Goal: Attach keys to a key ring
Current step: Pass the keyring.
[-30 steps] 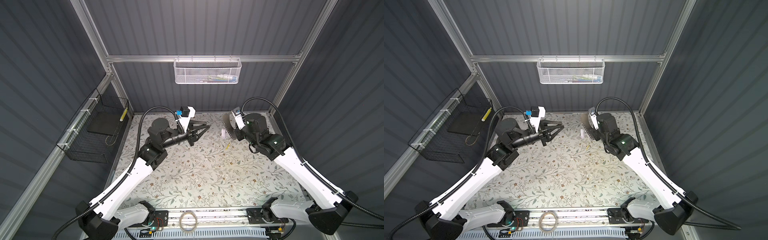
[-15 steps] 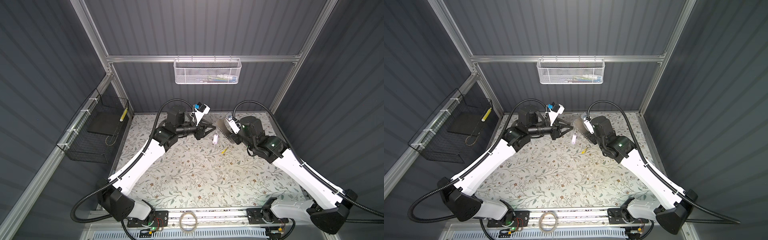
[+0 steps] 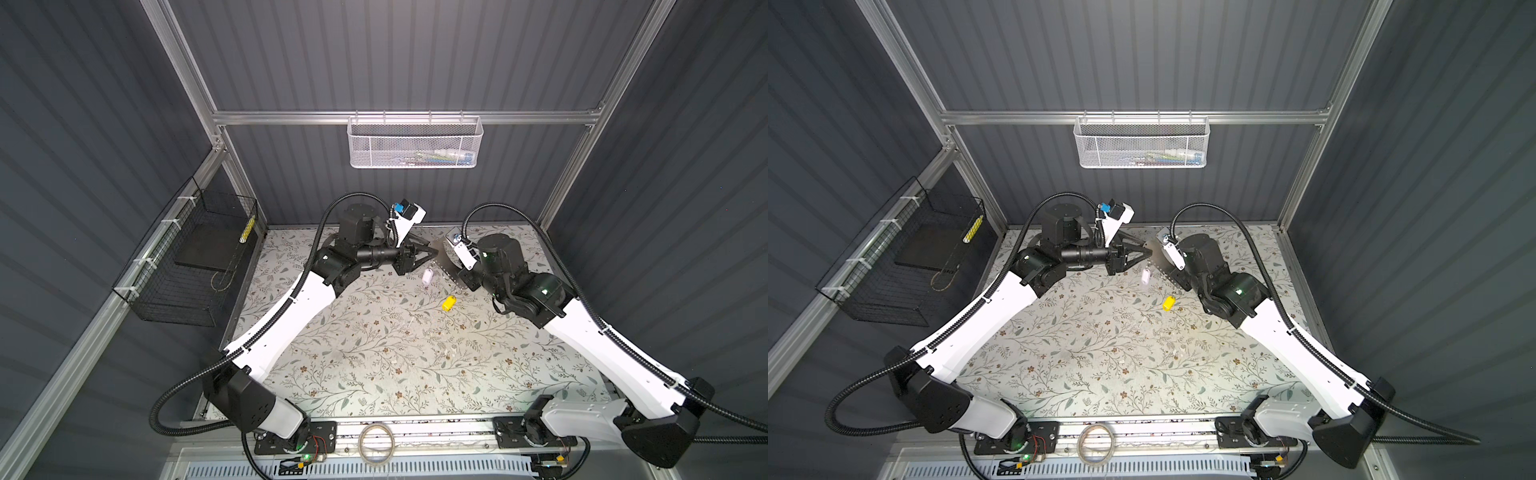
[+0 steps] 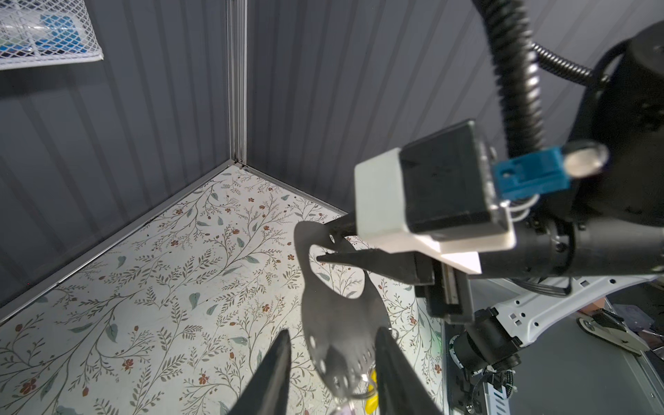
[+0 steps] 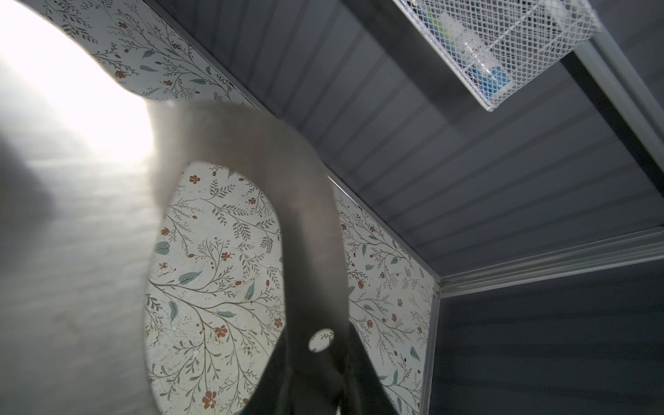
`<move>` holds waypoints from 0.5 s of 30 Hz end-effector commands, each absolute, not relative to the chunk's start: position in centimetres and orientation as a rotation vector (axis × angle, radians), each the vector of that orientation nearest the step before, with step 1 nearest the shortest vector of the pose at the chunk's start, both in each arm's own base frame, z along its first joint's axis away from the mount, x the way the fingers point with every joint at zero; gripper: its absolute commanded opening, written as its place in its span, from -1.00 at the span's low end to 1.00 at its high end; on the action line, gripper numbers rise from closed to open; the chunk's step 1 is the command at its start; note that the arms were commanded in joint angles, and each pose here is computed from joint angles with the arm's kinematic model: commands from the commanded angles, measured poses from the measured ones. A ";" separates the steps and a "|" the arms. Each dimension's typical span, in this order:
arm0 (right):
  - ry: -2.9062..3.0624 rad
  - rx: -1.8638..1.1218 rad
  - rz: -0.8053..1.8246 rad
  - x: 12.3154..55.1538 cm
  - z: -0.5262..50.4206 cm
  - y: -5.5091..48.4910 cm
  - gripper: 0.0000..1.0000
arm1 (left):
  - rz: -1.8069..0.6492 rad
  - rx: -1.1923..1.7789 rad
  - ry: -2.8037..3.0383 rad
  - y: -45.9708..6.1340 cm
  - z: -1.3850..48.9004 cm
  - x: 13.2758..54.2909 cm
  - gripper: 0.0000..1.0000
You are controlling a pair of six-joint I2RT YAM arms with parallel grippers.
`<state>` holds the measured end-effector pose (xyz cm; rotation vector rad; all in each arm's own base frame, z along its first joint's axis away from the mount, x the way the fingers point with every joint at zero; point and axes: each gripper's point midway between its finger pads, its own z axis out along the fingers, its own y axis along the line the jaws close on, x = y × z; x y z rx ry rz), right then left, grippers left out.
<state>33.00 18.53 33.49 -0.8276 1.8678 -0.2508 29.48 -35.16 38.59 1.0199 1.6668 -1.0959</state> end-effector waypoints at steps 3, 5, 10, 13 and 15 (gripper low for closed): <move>1.812 -0.815 -0.217 32.5 35.1 19.1 -0.85 | -1.154 1.002 1.638 -35.9 39.7 30.0 -0.28; 1.811 -0.814 -0.219 32.5 35.1 19.1 -0.85 | -1.167 0.997 1.634 -36.0 39.7 30.0 -0.38; 1.796 -0.804 -0.220 32.4 35.3 19.0 -0.84 | -1.176 0.987 1.635 -36.1 39.7 30.1 -0.68; 1.784 -0.787 -0.214 32.4 35.6 18.9 -0.79 | -1.189 0.985 1.631 -36.1 39.7 29.9 -0.93; 1.777 -0.769 -0.210 32.4 35.8 18.8 -0.68 | -1.200 0.985 1.625 -36.1 39.7 29.7 -1.00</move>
